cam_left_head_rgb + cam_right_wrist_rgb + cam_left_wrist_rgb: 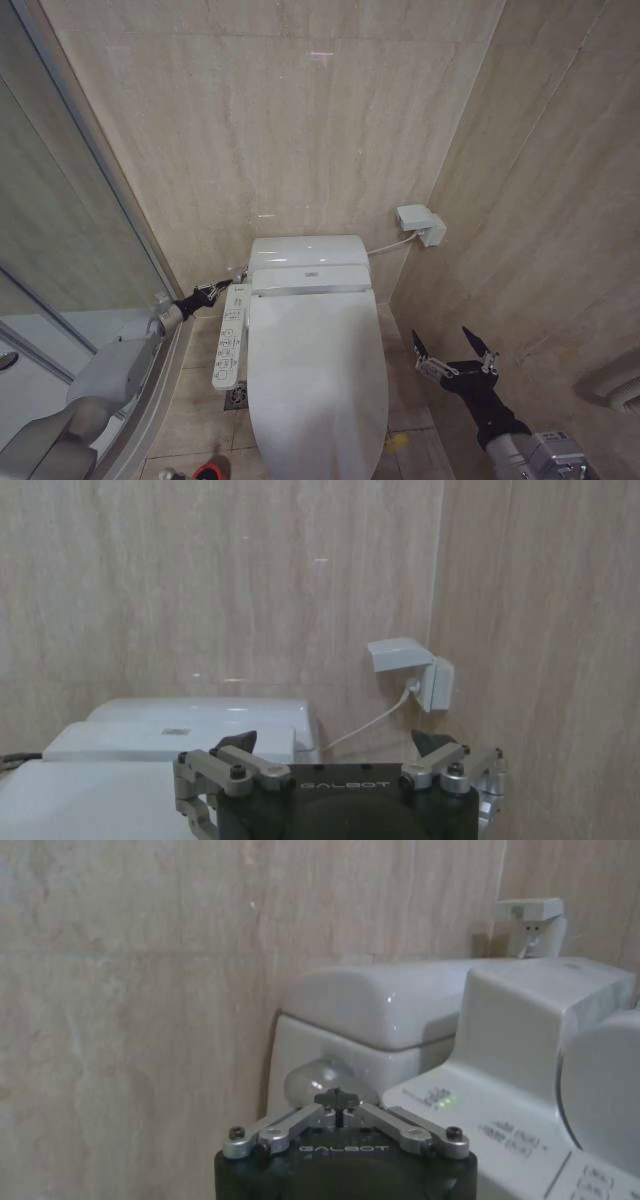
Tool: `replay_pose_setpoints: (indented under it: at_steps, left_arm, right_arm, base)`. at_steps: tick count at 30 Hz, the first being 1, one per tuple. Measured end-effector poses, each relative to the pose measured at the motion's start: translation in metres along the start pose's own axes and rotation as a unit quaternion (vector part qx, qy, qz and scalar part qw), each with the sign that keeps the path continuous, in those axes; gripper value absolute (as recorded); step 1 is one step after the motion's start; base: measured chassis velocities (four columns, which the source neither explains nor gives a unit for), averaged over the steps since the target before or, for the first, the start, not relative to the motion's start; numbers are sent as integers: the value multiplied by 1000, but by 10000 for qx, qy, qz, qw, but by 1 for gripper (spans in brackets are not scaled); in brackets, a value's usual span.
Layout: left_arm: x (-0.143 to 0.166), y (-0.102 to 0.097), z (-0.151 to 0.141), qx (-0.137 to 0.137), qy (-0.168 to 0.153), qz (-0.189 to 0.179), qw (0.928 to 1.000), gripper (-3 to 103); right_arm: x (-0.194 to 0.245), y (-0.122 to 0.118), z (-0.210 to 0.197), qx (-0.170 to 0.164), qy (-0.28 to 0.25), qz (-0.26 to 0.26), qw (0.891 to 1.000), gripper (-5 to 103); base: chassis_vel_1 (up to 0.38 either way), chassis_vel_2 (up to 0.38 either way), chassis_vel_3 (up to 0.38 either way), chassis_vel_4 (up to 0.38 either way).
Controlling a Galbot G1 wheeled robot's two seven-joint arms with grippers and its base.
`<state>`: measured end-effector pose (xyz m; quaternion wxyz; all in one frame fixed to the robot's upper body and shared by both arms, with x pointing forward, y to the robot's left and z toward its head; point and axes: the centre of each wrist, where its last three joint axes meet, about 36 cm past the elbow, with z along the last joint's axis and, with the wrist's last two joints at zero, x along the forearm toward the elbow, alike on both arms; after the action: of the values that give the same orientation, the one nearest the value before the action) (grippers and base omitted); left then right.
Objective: Open the toilet lid, clean the toilet bowl with a toilet brush, close the toilet lid, and flush.
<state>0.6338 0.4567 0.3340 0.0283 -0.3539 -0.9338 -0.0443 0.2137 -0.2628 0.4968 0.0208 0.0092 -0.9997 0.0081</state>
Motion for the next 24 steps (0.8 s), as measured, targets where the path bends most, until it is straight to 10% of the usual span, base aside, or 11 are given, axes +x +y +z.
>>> replay_pose_setpoints:
  at_steps: [24]
  left_arm:
    - [-11,1,3,92,180,176,9996,0]
  right_arm:
    - [0,0,0,0,1,0,10000,100]
  base:
    - [0,0,0,0]
